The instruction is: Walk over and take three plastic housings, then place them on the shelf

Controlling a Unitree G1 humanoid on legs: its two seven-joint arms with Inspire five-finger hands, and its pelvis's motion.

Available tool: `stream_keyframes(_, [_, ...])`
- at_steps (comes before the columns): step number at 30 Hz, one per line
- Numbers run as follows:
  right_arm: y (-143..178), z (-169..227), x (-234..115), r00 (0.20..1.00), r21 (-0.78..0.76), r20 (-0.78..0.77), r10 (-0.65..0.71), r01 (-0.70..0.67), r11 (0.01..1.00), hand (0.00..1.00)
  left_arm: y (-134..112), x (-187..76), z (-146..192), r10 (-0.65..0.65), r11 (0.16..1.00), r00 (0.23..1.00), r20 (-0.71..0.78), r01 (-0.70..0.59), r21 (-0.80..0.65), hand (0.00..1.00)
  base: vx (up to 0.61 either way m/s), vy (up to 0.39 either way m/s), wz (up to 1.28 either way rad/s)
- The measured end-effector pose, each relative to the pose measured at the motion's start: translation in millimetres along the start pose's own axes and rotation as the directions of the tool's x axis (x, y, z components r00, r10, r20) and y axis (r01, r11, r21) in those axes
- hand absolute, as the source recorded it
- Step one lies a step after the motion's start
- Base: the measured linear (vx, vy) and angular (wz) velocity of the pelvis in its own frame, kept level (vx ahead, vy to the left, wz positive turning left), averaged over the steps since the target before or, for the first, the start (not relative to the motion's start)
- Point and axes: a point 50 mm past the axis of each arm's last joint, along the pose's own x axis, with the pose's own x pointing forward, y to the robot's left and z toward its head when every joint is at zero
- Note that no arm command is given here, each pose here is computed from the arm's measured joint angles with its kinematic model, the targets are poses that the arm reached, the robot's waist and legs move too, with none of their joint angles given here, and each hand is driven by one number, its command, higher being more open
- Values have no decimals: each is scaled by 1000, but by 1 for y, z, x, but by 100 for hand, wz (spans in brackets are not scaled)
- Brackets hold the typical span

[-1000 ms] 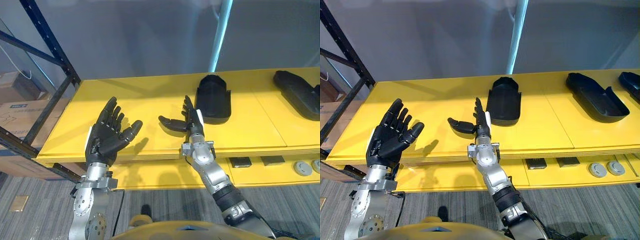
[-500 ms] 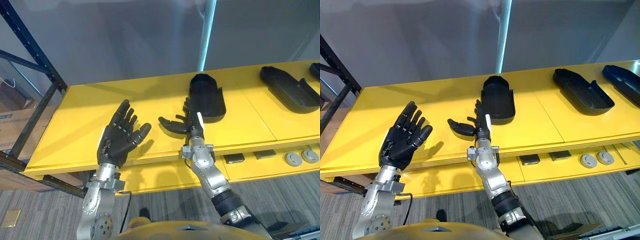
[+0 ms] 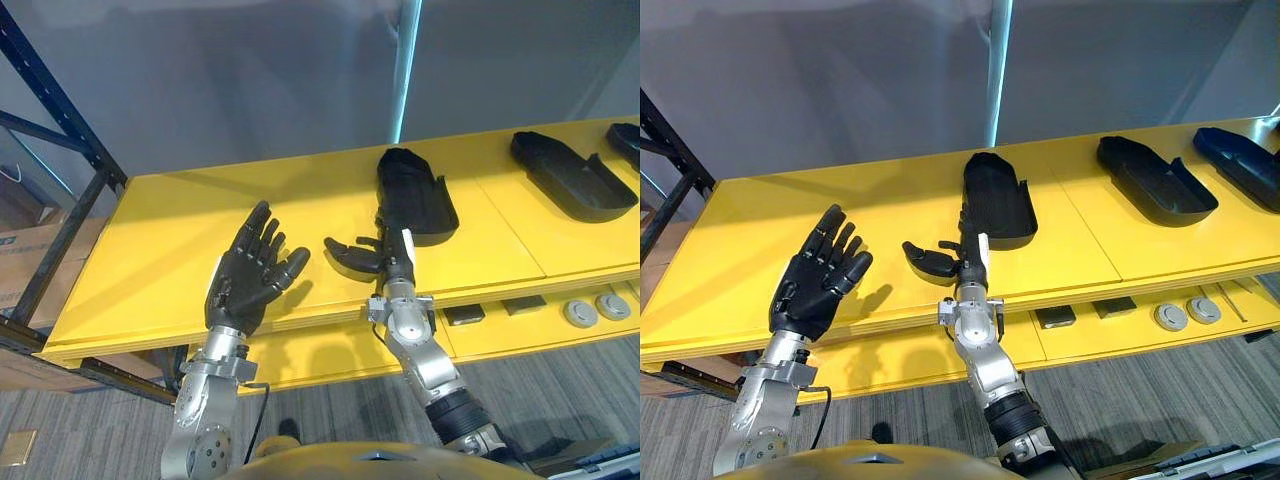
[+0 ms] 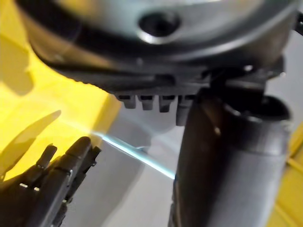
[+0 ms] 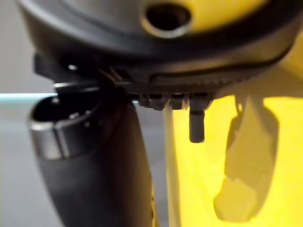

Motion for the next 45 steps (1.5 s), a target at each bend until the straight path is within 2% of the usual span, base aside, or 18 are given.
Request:
stream_keyframes(21, [-8, -2, -6, 999, 37, 0, -33, 33, 999, 100, -5, 0, -4, -40, 999, 999, -31, 40, -9, 100, 3, 0, -2])
stream_keyframes(26, [-12, -4, -8, 1000, 27, 17, 20, -20, 999, 100, -4, 0, -4, -42, 999, 998, -36, 42, -1, 100, 0, 0, 0])
stream_keyframes(32, [-13, -3, -13, 986, 65, 38, 162, -164, 984, 100, -3, 0, -4, -40, 999, 999, -37, 40, 1, 100, 0, 0, 0])
stream_keyframes(36, [-14, 5, -21, 973, 83, 93, 210, -217, 973, 100, -2, -1, -3, -32, 999, 999, -38, 33, 7, 100, 4, -1, -1])
stream_keyframes(38, [-22, 19, -21, 964, 72, 172, 203, -217, 973, 100, -1, -1, -3, -26, 1000, 999, -39, 26, 16, 100, 13, 0, -5])
stream_keyframes(45, [-67, 70, -21, 897, 96, 441, 39, -90, 991, 100, 6, -2, 3, -8, 999, 1000, -31, 9, 43, 100, 9, 0, -5])
